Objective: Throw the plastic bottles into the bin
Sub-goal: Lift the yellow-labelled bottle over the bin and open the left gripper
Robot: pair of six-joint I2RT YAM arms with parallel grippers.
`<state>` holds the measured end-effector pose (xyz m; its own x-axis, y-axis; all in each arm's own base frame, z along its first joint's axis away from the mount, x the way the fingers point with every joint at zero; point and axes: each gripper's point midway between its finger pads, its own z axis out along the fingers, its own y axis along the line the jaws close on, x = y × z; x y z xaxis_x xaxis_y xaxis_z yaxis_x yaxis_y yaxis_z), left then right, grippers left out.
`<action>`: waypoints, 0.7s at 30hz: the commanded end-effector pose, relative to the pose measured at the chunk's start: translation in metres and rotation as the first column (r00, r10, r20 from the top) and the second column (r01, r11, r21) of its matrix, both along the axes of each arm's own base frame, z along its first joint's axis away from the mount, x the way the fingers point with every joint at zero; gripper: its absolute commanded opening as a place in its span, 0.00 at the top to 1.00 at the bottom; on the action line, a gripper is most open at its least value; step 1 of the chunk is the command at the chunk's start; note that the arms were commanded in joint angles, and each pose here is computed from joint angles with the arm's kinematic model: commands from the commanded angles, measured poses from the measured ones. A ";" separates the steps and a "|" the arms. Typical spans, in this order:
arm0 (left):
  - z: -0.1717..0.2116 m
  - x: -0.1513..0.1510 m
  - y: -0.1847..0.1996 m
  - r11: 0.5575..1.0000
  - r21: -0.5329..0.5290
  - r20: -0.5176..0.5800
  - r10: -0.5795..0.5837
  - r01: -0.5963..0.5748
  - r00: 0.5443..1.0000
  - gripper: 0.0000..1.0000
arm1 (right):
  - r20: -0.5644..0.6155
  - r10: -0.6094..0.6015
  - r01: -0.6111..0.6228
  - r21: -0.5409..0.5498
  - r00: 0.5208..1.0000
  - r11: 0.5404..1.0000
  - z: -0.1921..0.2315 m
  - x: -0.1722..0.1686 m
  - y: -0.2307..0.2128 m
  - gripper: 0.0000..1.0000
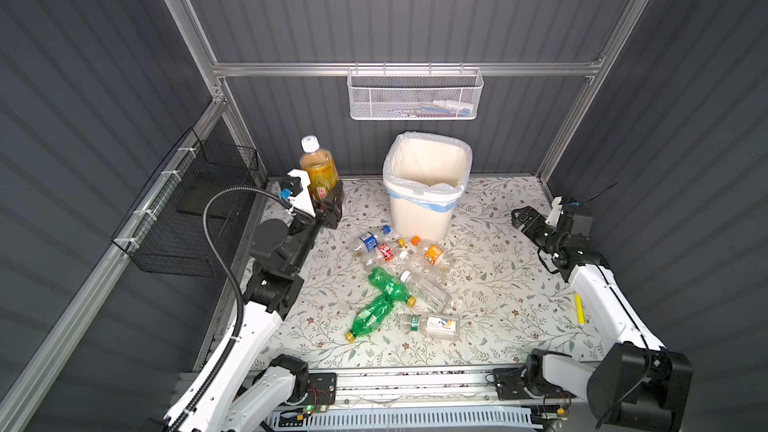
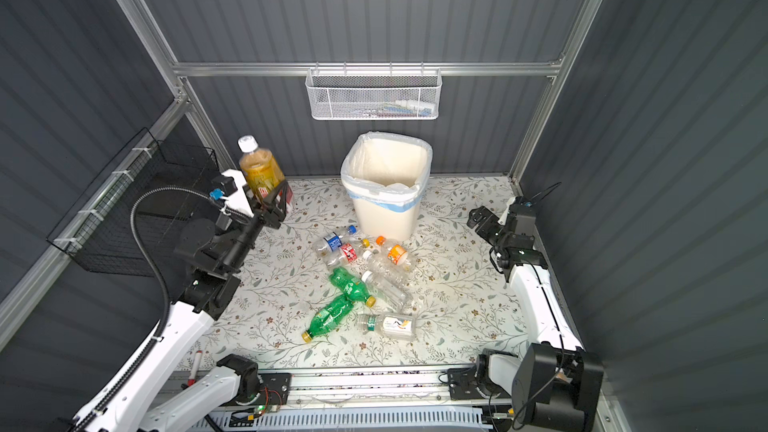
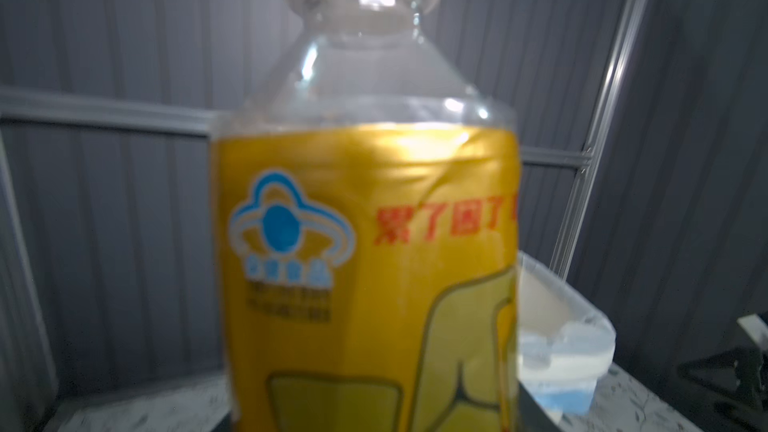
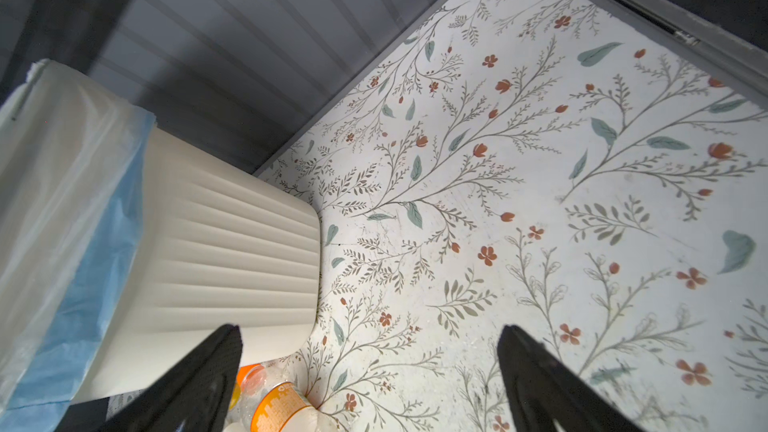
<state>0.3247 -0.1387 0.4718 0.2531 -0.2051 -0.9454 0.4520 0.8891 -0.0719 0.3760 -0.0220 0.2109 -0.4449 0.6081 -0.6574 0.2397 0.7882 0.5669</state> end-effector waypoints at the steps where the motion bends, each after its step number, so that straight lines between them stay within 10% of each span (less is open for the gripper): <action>1: 0.094 -0.007 -0.038 0.977 0.000 0.249 -0.207 0.214 0.946 0.36 | 0.056 0.024 -0.025 0.006 0.998 1.000 0.015 0.000 0.008 0.02; 5: 0.098 0.075 -0.121 0.878 -0.040 -0.089 -0.479 0.477 0.873 0.20 | 0.037 0.093 -0.092 -0.039 0.995 0.995 0.018 -0.001 0.029 0.02; 8: 0.078 0.115 -0.147 0.883 0.003 -0.257 -0.453 0.469 0.854 0.00 | -0.003 0.164 -0.163 -0.096 0.987 0.982 0.018 -0.004 0.047 0.02; 15: 0.119 0.099 -0.081 0.975 -0.033 -0.063 -0.220 0.218 0.973 0.00 | -0.074 0.275 -0.283 -0.140 0.959 0.949 0.009 -0.011 0.072 0.01; 21: 0.083 0.097 -0.029 0.994 -0.040 -0.186 -0.103 0.097 0.977 0.00 | -0.216 0.415 -0.454 -0.188 0.884 0.871 -0.009 -0.035 0.103 0.01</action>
<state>0.4398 -0.1977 0.5360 -0.0046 -0.2221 -0.9750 0.5679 0.8020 -0.1853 0.3601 0.0721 0.2101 -0.6793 0.2752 -0.6803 -0.0291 0.9162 0.3997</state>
